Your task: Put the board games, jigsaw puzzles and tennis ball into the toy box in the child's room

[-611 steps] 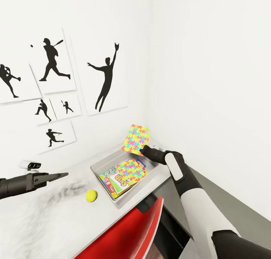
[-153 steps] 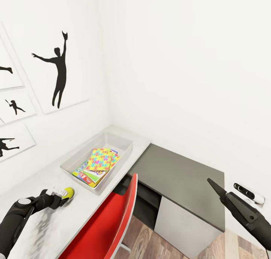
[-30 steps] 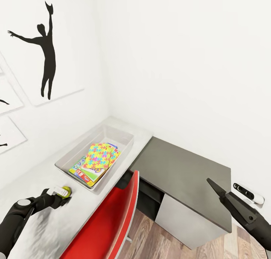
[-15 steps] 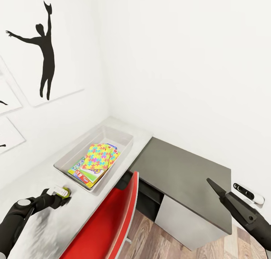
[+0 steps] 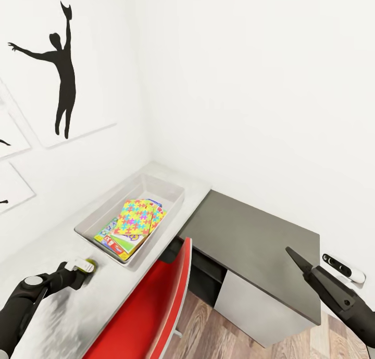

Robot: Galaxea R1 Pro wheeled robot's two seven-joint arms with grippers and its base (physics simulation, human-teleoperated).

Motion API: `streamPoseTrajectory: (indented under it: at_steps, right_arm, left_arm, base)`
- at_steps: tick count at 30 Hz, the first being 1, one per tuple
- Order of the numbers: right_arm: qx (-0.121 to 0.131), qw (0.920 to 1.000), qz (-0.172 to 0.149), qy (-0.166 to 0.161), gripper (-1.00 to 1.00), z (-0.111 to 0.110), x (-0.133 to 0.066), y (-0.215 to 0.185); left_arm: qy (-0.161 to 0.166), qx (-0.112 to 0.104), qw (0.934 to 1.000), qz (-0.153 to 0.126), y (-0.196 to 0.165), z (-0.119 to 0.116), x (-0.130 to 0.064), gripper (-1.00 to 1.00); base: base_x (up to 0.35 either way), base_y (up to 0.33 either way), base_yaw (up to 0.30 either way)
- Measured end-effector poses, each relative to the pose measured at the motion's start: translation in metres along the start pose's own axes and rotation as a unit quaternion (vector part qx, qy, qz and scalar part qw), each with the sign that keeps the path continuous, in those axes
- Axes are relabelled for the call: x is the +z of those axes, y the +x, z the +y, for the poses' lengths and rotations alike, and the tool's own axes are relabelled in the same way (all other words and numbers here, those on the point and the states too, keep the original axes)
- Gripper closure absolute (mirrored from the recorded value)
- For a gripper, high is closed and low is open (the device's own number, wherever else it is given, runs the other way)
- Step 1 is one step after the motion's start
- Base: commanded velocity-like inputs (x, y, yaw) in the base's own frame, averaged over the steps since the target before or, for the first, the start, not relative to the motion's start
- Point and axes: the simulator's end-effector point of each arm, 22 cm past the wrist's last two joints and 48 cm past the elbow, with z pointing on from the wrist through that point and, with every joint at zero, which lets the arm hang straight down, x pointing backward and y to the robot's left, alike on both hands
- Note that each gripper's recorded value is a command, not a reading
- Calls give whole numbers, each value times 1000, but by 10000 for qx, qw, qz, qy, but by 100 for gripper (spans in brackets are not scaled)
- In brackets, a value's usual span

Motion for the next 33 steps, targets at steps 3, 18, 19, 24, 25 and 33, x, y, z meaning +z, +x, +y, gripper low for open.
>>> streamPoseTrajectory:
  at_steps: [3, 18, 19, 24, 25, 33]
  right_arm:
    - [0, 10000, 2, -1, -100, 0, 0, 0]
    - [-2, 10000, 9, -8, -100, 0, 0, 0]
    - [-3, 10000, 11, -6, -100, 0, 0, 0]
    - [-4, 10000, 4, 1, -100, 0, 0, 0]
    - [-6, 10000, 2, -1, -100, 0, 0, 0]
    - [-43, 10000, -12, -38, -100, 4, 1, -1]
  left_arm:
    - [5, -19, 10000, 3, 0, 0, 0, 100]
    - [10, -58, 10000, 12, 0, -1, 0, 100]
    - [10, -59, 10000, 14, 1, -1, 0, 100]
    - [21, -75, 10000, 7, 0, -1, 0, 100]
    - [20, -74, 10000, -6, -1, 0, -1, 100]
    - [434, -76, 9989, -136, -12, -10, -11, 100]
  base:
    - [0, 0, 0]
    - [-1, 0, 0]
    - [-46, 0, 0]
    - [-69, 0, 0]
    - [-24, 0, 0]
    - [-5, 0, 0]
